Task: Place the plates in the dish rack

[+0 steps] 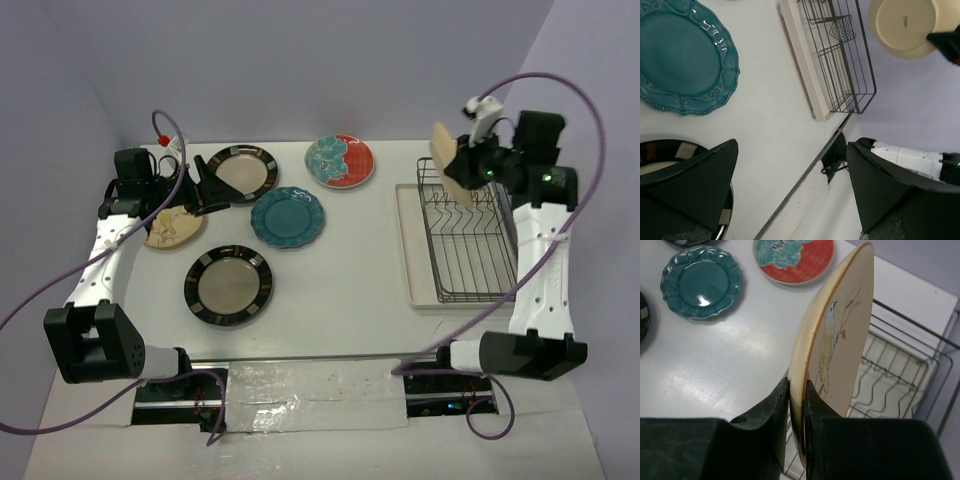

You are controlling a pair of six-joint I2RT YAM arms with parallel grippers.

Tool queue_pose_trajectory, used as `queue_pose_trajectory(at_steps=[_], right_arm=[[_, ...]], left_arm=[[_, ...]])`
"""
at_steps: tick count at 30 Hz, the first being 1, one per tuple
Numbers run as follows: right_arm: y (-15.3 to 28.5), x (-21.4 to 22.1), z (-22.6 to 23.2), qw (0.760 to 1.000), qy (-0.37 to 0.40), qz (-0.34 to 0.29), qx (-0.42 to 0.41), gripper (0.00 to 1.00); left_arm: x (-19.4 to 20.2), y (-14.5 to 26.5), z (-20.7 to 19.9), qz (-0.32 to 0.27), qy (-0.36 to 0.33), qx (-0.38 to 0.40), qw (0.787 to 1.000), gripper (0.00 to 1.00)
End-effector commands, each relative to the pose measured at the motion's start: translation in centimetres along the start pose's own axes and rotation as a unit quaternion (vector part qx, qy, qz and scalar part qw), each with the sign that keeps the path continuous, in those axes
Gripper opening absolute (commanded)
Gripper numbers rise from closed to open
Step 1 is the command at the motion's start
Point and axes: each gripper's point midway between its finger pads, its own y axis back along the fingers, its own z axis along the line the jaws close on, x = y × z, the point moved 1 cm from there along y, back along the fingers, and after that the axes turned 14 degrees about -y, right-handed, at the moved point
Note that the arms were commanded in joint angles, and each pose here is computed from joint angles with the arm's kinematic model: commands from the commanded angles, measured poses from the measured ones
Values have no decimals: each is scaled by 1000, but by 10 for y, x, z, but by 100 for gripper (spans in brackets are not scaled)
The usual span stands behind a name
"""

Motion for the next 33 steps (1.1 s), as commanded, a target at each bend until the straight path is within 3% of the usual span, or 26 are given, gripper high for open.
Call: queue_pose_trajectory(at_steps=[1,5,9,15,33], right_arm=[[21,-23,-13,997,-49,-21,-53,0],[46,-33,-74,997,-69,-26,-18,0],[44,-25,-116,995,-100,1,-7,0],[39,3,-142,993,-103,50,34,0],[24,28,-178,982,-175,65,38,0]], left_arm=[[-10,2,-20,-13,-87,33,996,99],[-12,3,-29,-16,-120,32,992,99],[-5,-2,-42,-8,-142,50,989,99],[-5,-4,-41,3,-154,48,987,99],[-8,-8,-40,5,-139,53,989,99]])
